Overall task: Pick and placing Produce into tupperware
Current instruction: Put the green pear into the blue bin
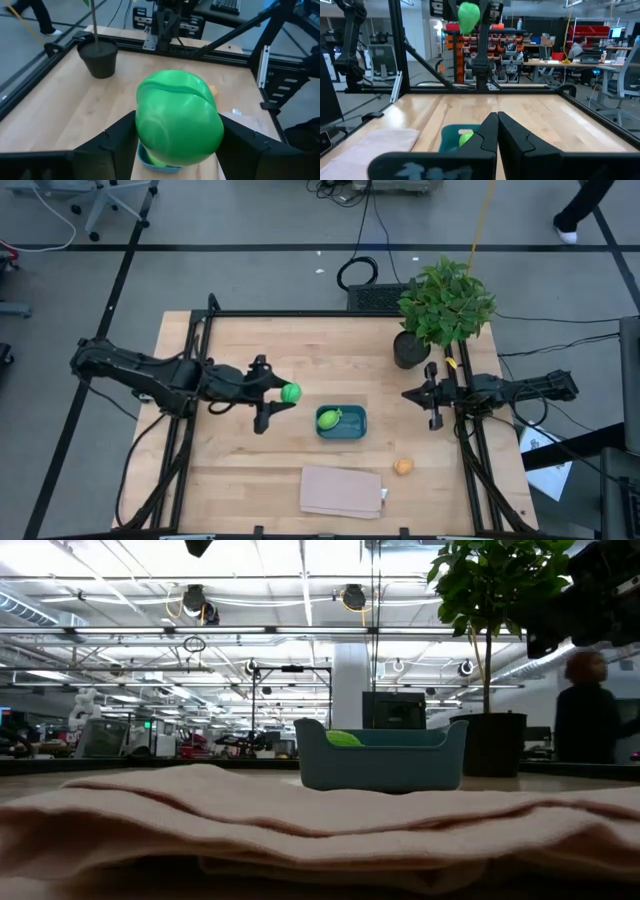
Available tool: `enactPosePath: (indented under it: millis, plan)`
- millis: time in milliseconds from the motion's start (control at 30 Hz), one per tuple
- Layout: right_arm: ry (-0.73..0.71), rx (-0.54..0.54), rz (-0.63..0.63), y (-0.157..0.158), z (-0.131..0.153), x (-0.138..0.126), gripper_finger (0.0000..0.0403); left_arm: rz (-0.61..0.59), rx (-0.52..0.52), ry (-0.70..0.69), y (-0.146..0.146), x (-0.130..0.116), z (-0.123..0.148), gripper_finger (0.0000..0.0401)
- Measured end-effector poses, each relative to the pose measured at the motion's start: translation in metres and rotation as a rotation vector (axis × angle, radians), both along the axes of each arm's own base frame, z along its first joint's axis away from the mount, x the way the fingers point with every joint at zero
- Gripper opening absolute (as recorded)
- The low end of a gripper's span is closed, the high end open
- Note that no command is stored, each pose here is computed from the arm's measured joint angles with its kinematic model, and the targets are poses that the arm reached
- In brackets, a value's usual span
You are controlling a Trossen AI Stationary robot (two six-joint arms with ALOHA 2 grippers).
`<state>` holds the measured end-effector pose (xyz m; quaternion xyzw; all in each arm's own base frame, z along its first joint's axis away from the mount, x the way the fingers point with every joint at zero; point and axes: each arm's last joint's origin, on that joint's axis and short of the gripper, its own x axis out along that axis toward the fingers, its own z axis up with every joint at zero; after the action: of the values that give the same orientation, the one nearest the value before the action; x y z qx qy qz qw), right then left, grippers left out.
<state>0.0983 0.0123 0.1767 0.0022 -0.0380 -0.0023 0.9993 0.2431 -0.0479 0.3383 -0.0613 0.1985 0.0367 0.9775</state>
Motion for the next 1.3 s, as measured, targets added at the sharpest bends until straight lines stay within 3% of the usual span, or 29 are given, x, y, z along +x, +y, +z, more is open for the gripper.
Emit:
enactPosePath:
  millis: [267,800,1100,1300]
  plan:
    - [-0.024,0.003,0.000,0.000,0.002,0.000,0.0000,0.029,-0.073,0.049,0.018,0.014,-0.011,0.0225]
    - [-0.016,0.025,0.002,0.000,0.002,0.000,0.0000,-0.081,-0.228,0.088,0.064,0.058,-0.039,0.0225]
    - [-0.003,0.020,0.001,0.000,0.001,0.001,0.0000,-0.109,-0.191,0.171,0.071,0.101,-0.032,0.0225]
    - [-0.001,0.020,0.002,0.000,0.000,0.001,0.0000,-0.157,-0.186,0.241,0.073,0.134,-0.046,0.0225]
